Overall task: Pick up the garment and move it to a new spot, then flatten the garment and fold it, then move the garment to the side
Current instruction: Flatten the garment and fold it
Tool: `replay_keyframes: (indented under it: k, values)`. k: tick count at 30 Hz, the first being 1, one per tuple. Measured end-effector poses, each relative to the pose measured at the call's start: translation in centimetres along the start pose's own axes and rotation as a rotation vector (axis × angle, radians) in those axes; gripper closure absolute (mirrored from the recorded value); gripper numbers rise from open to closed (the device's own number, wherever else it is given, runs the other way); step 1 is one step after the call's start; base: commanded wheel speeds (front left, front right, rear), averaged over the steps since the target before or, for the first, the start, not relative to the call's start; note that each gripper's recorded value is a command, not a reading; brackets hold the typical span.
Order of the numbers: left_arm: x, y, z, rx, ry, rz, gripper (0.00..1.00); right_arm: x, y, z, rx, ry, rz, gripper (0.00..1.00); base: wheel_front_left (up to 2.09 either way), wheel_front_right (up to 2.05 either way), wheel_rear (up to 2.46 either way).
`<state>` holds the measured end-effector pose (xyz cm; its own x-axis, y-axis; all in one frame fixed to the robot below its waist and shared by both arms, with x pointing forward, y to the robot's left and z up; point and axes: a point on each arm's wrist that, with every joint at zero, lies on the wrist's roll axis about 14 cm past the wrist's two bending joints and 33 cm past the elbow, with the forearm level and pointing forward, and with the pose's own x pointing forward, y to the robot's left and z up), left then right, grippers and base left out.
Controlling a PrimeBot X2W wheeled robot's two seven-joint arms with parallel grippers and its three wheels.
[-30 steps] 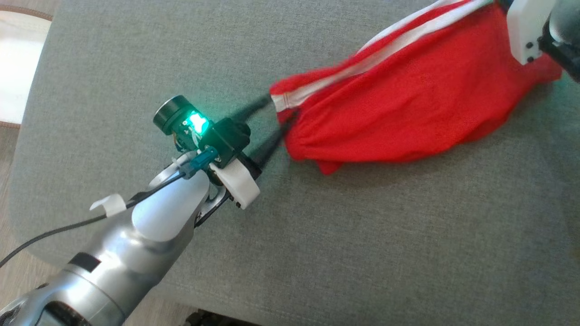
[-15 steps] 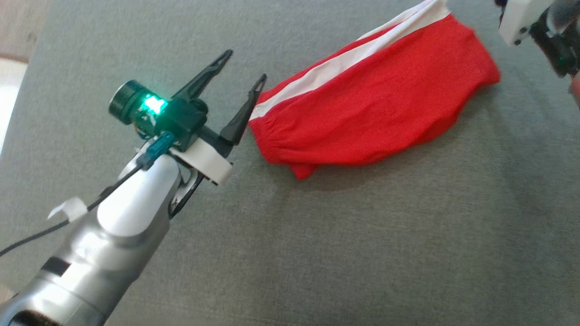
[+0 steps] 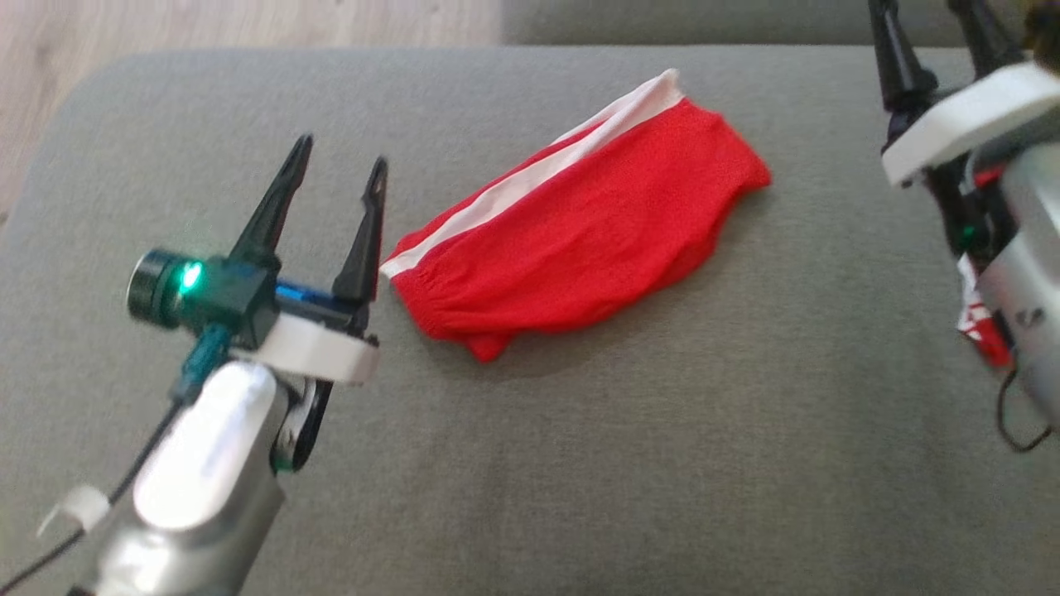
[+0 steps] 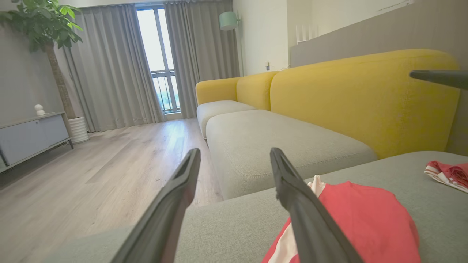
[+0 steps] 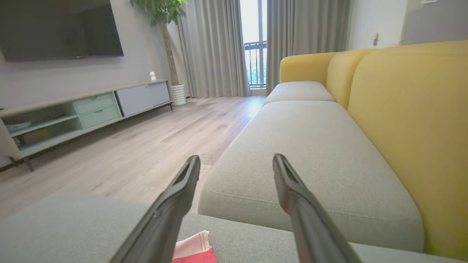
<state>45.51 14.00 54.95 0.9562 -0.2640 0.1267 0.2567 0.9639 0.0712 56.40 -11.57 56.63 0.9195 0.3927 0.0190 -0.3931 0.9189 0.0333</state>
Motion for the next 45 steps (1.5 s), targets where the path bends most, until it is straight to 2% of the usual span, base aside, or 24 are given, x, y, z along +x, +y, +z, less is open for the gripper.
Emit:
replay_keyframes:
  k: [6, 10, 14, 23, 28, 32, 39, 41, 45]
  values:
    - [-1.6, -1.2, -0.5, -0.065, -0.001, 0.043, 0.0, -4.7, -0.6, -0.6, 0.073, -0.063, -0.085, 0.0, 0.0, 0.0, 0.0]
    - [-2.7, -2.1, -0.9, -0.166, 0.0, 0.079, 0.0, -8.5, -0.2, -2.9, 0.122, -0.071, -0.155, 0.0, 0.0, 0.0, 0.0]
    - [-4.0, -2.6, -1.7, -0.197, 0.018, 0.093, 0.0, -11.8, 1.6, -5.8, 0.185, -0.047, -0.209, 0.0, 0.0, 0.0, 0.0]
    - [-6.6, -4.0, -3.3, -0.225, 0.06, 0.093, 0.0, -15.2, 2.6, -6.8, 0.2, -0.034, -0.26, 0.0, 0.0, 0.0, 0.0]
    - [-6.7, -3.4, -3.5, -0.216, 0.061, 0.1, 0.0, -14.9, 2.7, -6.4, 0.204, -0.021, -0.255, 0.0, 0.0, 0.0, 0.0]
    - [-6.2, -3.2, -3.8, -0.214, 0.063, 0.096, 0.0, -13.8, 2.7, -7.4, 0.219, 0.041, -0.246, 0.0, 0.0, 0.0, 0.0]
    - [-5.9, -1.8, -5.3, -0.213, 0.1, 0.134, 0.0, -9.4, 3.8, -10.6, 0.431, 0.18, -0.198, 0.0, 0.0, 0.0, 0.0]
    - [-6.4, -1.3, -6.0, -0.209, 0.122, 0.148, 0.0, -7.6, 4.3, -11.3, 0.444, 0.215, -0.177, 0.0, 0.0, 0.0, 0.0]
    - [-7.0, -0.1, -6.5, -0.197, 0.143, 0.177, 0.0, -4.8, 4.4, -13.4, 0.551, 0.291, -0.184, 0.0, 0.0, 0.0, 0.0]
